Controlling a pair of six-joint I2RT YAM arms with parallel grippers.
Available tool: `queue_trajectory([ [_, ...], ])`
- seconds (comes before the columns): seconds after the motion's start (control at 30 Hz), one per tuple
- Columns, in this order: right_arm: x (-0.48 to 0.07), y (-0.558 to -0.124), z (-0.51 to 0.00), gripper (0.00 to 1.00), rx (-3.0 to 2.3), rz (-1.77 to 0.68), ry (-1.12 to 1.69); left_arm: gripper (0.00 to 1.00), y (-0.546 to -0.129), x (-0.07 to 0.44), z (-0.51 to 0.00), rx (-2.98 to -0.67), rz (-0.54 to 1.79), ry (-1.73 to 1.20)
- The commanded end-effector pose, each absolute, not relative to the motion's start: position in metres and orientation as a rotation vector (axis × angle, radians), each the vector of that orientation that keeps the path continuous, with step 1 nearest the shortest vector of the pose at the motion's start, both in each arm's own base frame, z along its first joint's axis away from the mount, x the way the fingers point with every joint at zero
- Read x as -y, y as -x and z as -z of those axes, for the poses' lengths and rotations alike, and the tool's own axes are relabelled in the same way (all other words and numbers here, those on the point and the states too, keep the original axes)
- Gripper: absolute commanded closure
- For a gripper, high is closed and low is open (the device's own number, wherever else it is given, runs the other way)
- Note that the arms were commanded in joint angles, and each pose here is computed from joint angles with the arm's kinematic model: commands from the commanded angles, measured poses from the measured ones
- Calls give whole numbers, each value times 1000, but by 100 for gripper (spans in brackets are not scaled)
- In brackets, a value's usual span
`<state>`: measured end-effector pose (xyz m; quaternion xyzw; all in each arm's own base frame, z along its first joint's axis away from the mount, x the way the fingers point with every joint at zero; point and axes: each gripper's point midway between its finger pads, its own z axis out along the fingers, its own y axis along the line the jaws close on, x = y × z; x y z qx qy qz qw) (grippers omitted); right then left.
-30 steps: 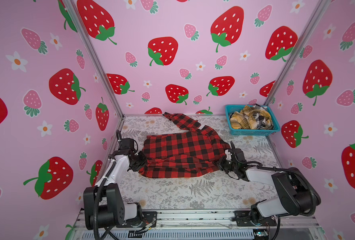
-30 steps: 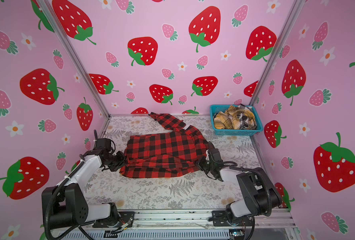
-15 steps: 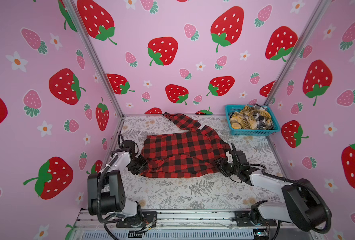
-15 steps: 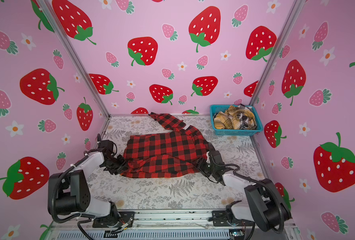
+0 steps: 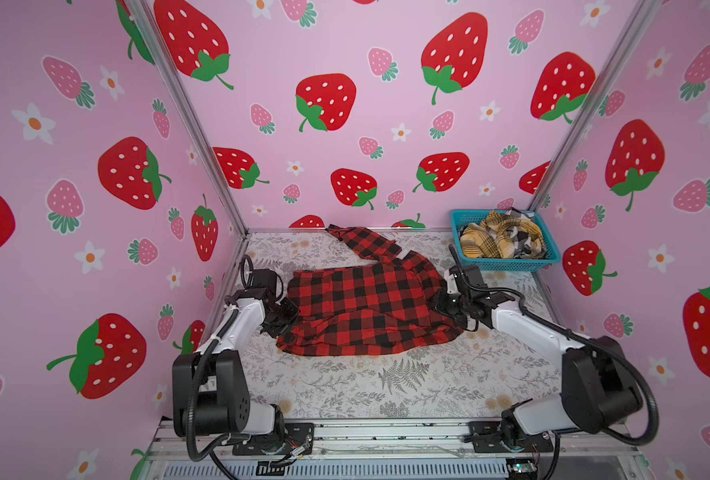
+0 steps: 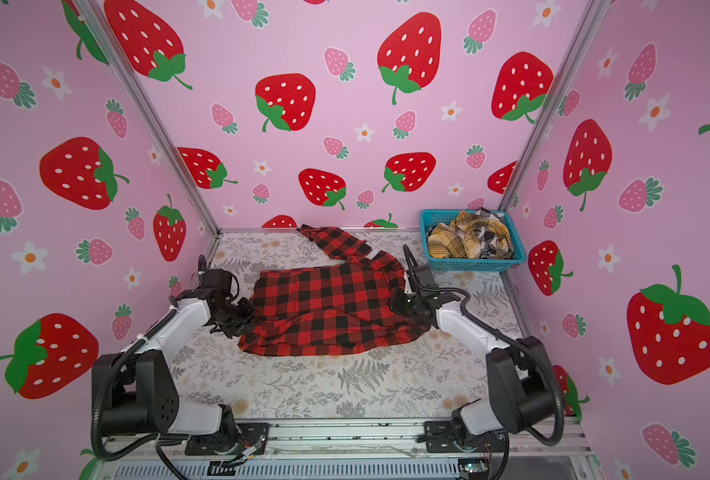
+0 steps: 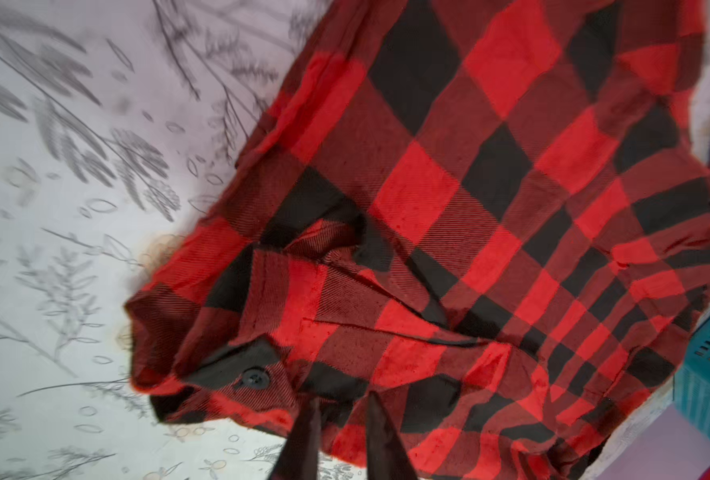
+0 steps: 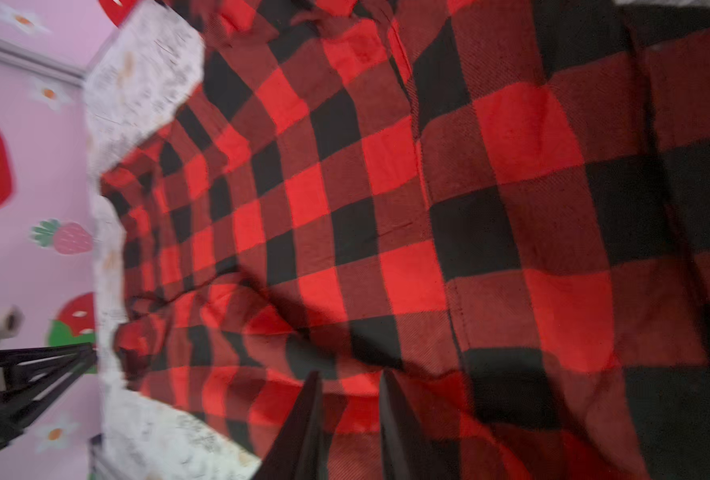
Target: Fold and stack the long sleeve shirts
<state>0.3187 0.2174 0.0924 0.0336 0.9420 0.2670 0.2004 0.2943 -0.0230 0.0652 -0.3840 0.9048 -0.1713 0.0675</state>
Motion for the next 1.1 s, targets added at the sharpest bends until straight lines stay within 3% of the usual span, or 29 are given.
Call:
queue_trajectory([
  [0.0, -210, -305, -64, 78, -2728, -604, 0, 87, -295, 32, -47, -2720, 598, 1263],
  [0.2, -198, -257, -21, 81, -2850, -498, 41, 93, -269, 30, -20, -2752, 554, 1364],
  [0.27, -195, -234, -8, 81, -2910, -477, 62, 100, -255, 24, -11, -2754, 524, 1417],
  [0.37, -196, -199, 4, 83, -2987, -506, 97, 100, -231, 12, 0, -2751, 479, 1496],
  [0.47, -203, -171, 3, 83, -3012, -597, 131, 100, -210, 4, 1, -2754, 446, 1529],
  [0.6, -212, -168, -19, 81, -2978, -676, 167, 100, -199, -1, -12, -2733, 411, 1511],
  [0.67, -221, -183, -45, 72, -2926, -691, 201, 97, -212, -3, -29, -2688, 447, 1463],
  [0.83, -236, -269, -114, 38, -2690, -605, 232, 53, -305, -20, -108, -2556, 513, 1165],
  [0.93, -246, -333, -138, 28, -2580, -587, 241, 48, -356, -35, -133, -2570, 458, 1062],
  [1.07, -254, -416, -148, 22, -2508, -507, 277, 43, -402, -55, -128, -2606, 354, 1024],
])
